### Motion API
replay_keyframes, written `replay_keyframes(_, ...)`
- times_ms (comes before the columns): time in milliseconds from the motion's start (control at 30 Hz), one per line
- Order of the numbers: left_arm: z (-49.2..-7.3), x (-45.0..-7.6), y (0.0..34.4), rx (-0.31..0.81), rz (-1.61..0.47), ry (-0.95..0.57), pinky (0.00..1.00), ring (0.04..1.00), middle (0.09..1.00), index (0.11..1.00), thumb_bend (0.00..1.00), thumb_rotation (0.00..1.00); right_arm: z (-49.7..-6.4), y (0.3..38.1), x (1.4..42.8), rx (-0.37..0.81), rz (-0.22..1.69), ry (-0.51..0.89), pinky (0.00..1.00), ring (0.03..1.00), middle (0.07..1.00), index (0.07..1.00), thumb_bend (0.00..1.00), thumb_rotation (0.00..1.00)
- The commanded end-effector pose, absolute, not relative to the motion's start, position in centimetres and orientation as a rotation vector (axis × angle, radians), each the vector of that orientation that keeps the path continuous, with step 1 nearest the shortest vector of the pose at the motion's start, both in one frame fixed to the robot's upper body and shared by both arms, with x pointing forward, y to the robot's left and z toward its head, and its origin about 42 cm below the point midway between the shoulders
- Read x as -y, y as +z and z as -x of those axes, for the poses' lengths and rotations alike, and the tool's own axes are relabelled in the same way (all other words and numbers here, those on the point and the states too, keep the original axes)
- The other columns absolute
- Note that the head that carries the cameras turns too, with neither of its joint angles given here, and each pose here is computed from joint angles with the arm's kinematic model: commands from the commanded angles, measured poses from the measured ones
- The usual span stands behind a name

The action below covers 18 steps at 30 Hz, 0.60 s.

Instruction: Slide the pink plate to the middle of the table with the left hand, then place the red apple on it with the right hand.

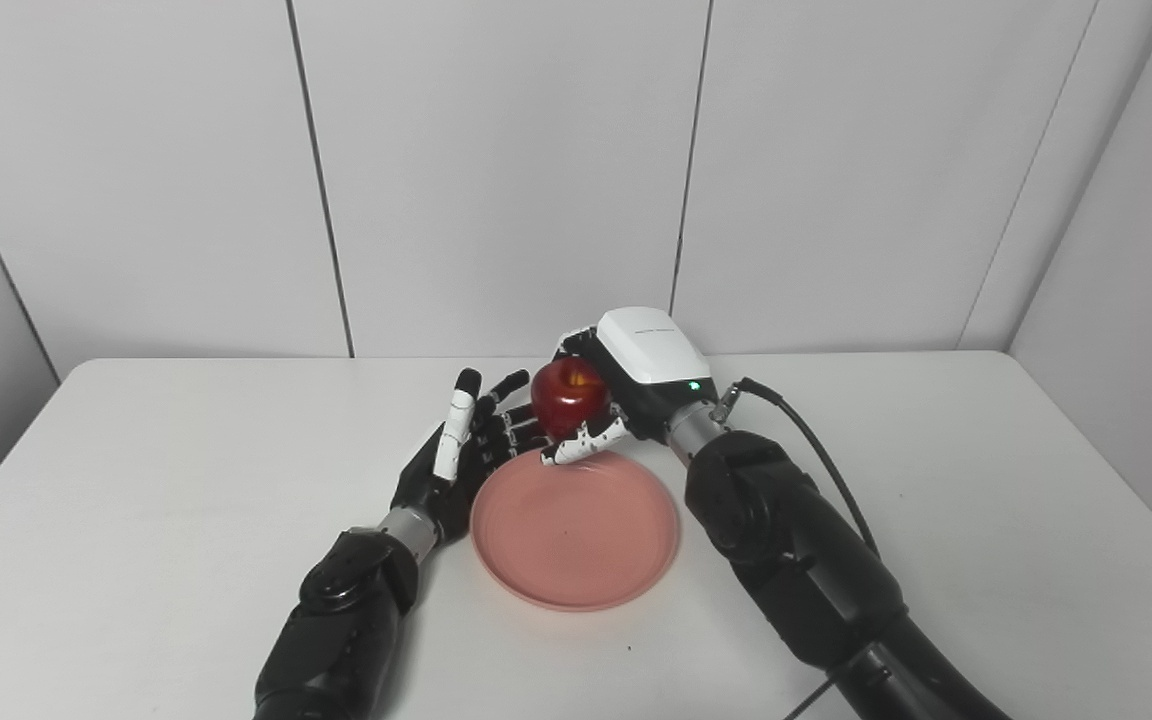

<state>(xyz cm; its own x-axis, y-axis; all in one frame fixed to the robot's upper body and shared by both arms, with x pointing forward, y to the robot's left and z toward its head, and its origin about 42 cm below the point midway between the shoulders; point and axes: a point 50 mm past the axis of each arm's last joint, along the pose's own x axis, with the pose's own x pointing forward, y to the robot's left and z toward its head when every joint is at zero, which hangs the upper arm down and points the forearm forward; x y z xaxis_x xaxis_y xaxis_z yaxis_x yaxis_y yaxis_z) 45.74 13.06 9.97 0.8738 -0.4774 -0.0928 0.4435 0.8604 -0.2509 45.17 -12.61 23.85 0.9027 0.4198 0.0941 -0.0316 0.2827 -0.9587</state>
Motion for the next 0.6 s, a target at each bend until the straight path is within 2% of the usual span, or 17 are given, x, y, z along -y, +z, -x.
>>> replay_keyframes(0,-43.4,-13.3,5.8,-0.328,0.218,-0.455,0.84,0.765,0.753,0.895,0.94,0.97,-46.1,27.6,11.6,0.467,1.261,0.272,0.17,0.233,0.329,0.495,0.50,0.18)
replay_keyframes(567,-43.7,-14.0,5.9,-0.330,0.204,-0.443,0.84,0.775,0.769,0.887,0.93,0.97,-45.0,24.8,10.9,0.433,1.274,0.330,0.19,0.262,0.348,0.494,0.50,0.17)
